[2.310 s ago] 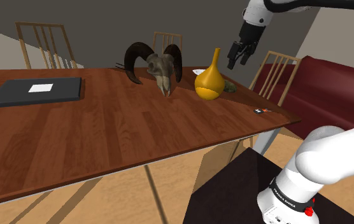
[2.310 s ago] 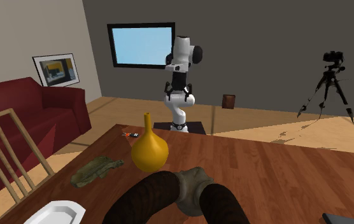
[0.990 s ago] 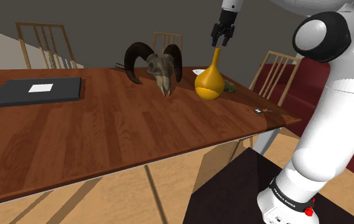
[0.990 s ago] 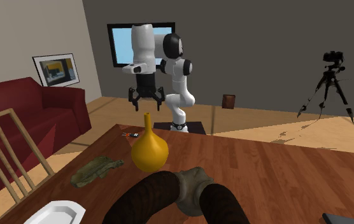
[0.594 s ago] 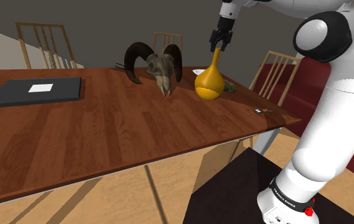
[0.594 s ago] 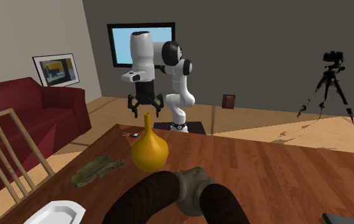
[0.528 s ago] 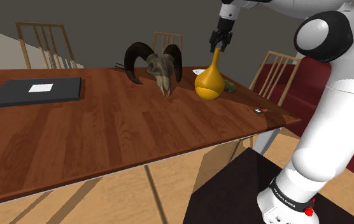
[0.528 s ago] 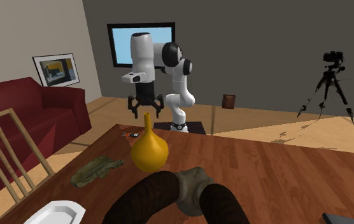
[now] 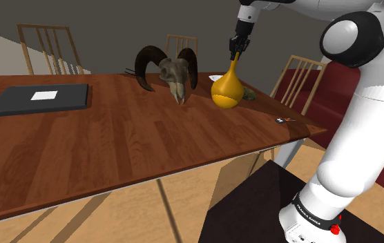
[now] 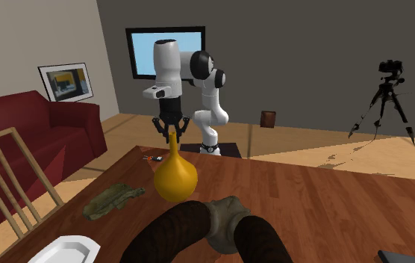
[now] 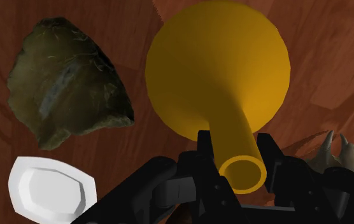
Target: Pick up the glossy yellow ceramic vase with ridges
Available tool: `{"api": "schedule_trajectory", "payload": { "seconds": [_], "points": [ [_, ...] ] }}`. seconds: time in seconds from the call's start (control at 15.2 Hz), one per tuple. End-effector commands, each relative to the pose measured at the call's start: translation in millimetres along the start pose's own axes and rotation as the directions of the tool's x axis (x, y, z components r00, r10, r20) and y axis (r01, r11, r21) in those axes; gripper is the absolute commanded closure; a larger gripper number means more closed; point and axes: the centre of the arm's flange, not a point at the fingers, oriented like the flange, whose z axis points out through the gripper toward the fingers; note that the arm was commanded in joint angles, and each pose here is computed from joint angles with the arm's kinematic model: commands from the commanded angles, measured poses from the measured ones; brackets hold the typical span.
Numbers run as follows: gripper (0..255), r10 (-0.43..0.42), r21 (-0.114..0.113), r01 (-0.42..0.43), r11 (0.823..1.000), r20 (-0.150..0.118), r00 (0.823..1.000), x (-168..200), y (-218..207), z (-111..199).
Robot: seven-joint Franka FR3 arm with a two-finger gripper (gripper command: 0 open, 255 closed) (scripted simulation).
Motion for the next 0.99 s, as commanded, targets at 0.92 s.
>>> {"api": "schedule_trajectory", "payload": {
  "seconds": [0.92],
  "points": [
    [255, 0.0, 0.0, 0.0, 1.0, 0.001, 1.0, 5, 0, -63]
  ]
}}
